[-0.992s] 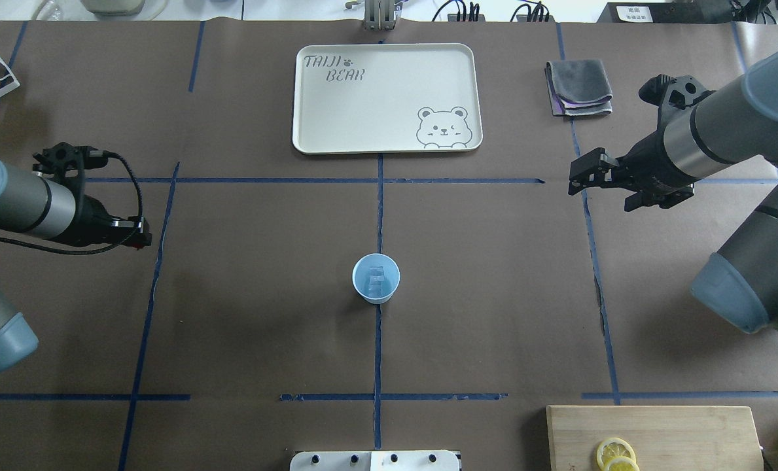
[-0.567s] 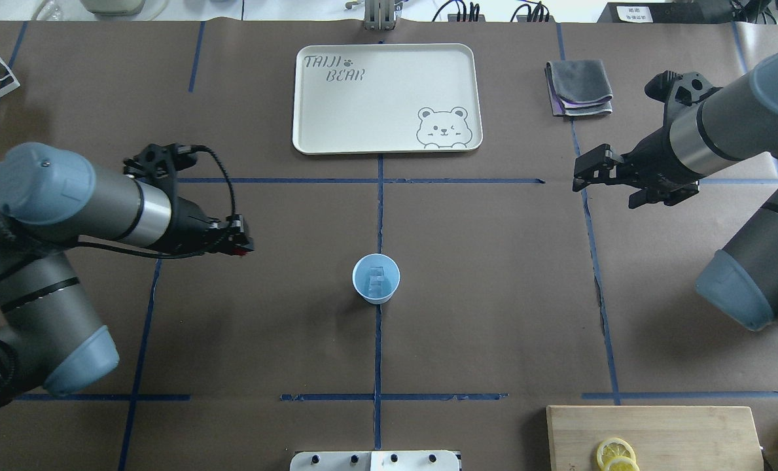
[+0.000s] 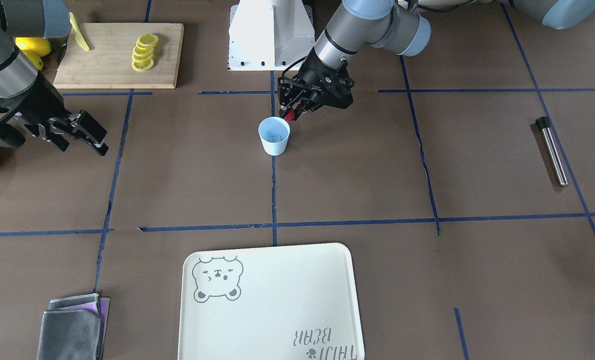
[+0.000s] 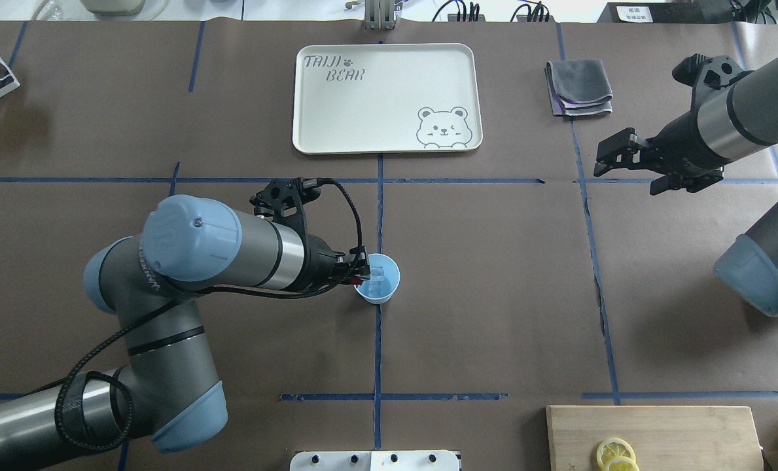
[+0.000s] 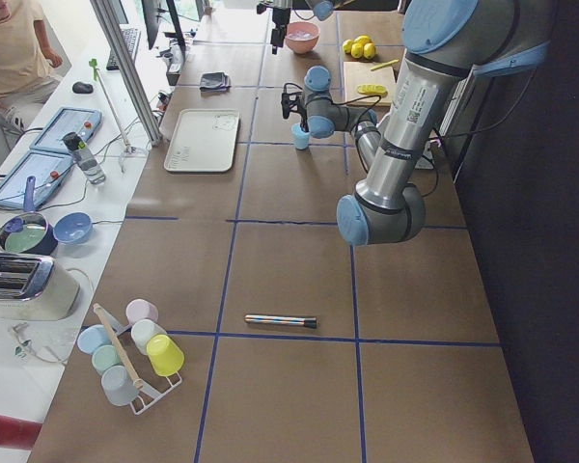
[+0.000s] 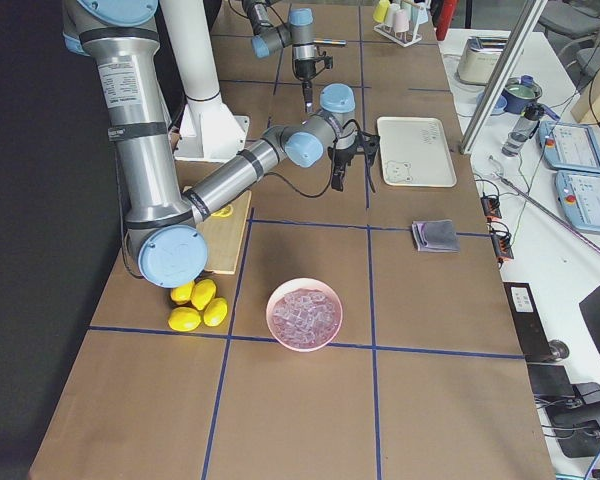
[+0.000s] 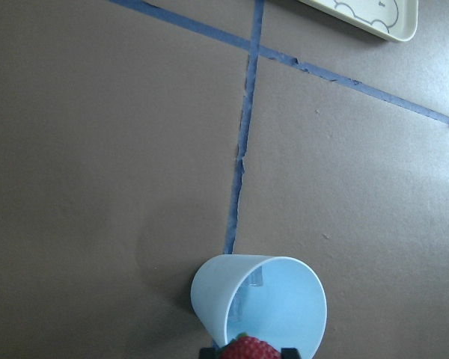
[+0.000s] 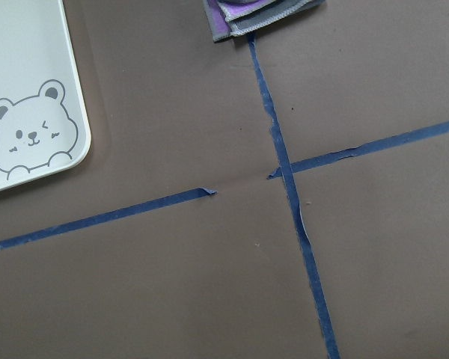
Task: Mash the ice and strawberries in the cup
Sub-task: 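Carry the strawberry with the left gripper over the blue cup and release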
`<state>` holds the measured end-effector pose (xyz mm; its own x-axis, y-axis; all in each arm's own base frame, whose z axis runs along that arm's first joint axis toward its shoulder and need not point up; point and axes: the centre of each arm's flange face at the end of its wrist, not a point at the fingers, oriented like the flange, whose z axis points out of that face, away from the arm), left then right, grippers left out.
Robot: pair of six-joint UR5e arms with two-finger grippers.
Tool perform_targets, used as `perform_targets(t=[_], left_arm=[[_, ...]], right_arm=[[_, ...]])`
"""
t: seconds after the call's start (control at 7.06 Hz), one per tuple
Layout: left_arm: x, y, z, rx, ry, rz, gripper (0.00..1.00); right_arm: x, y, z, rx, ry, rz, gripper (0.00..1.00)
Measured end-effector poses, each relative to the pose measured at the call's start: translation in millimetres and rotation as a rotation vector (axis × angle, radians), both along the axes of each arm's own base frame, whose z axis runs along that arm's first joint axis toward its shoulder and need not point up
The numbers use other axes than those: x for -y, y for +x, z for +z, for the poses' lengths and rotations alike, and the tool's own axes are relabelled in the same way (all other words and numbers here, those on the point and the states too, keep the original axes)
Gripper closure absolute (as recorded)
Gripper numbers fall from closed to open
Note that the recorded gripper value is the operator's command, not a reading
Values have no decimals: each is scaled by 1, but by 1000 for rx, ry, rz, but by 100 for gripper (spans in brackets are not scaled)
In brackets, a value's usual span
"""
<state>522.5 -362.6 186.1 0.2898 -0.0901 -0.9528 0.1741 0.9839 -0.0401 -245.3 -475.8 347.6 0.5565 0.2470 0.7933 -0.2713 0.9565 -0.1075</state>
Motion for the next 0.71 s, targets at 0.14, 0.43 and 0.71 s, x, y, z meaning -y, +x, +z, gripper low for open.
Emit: perform_targets(t=[0.14,0.43,0.71], left_arm=[[1,11,-1,8,3,-2,78],[2,17,1,14,8,-7,40],[4,18,0,15,16,-23,12]], right_arm=[[0,2,2,-1,-3,2,1],[0,5,5,-5,-8,7,1],[0,6,6,-6,-10,8,1]])
